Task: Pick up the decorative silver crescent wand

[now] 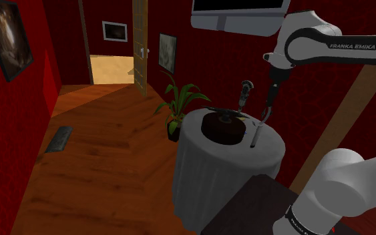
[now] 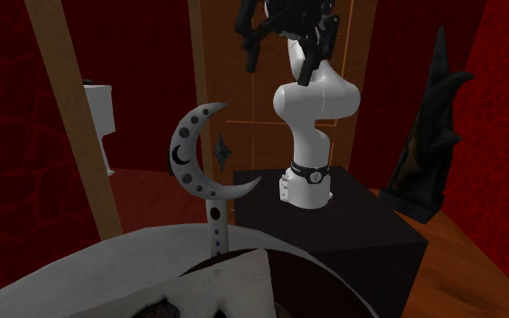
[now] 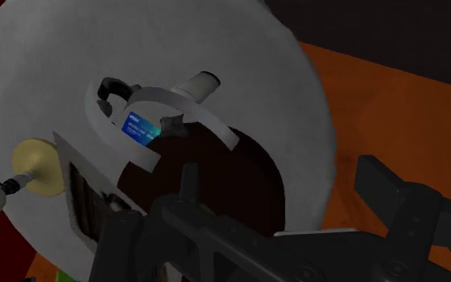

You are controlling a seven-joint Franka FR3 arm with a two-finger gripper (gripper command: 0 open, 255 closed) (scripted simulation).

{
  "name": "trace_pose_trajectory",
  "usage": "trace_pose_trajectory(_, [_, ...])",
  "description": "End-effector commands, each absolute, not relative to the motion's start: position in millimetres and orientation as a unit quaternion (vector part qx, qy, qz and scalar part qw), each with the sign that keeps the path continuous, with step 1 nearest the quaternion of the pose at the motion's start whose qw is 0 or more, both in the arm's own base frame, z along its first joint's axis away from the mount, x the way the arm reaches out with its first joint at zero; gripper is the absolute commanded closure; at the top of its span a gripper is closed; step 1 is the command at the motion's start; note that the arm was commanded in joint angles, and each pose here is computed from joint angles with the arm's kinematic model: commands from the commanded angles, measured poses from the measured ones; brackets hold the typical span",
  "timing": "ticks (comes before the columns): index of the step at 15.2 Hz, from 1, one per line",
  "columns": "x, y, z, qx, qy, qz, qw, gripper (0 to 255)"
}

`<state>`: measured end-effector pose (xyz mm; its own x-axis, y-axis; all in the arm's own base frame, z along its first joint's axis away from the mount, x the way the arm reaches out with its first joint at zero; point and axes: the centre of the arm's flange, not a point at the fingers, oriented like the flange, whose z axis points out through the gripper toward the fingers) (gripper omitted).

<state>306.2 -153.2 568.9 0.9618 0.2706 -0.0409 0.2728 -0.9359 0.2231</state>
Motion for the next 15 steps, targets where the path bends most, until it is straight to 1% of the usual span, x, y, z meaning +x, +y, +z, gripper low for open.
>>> trace_pose_trajectory(1, [311, -178, 565, 0.979, 0.165, -0.003, 0.123, 0])
trace_pose_trajectory(7, [335, -243, 552, 0.960, 0.239, 0.001, 0.145, 0])
trace_pose_trajectory(15, [335, -243, 512, 0.960, 0.239, 0.001, 0.145, 0])
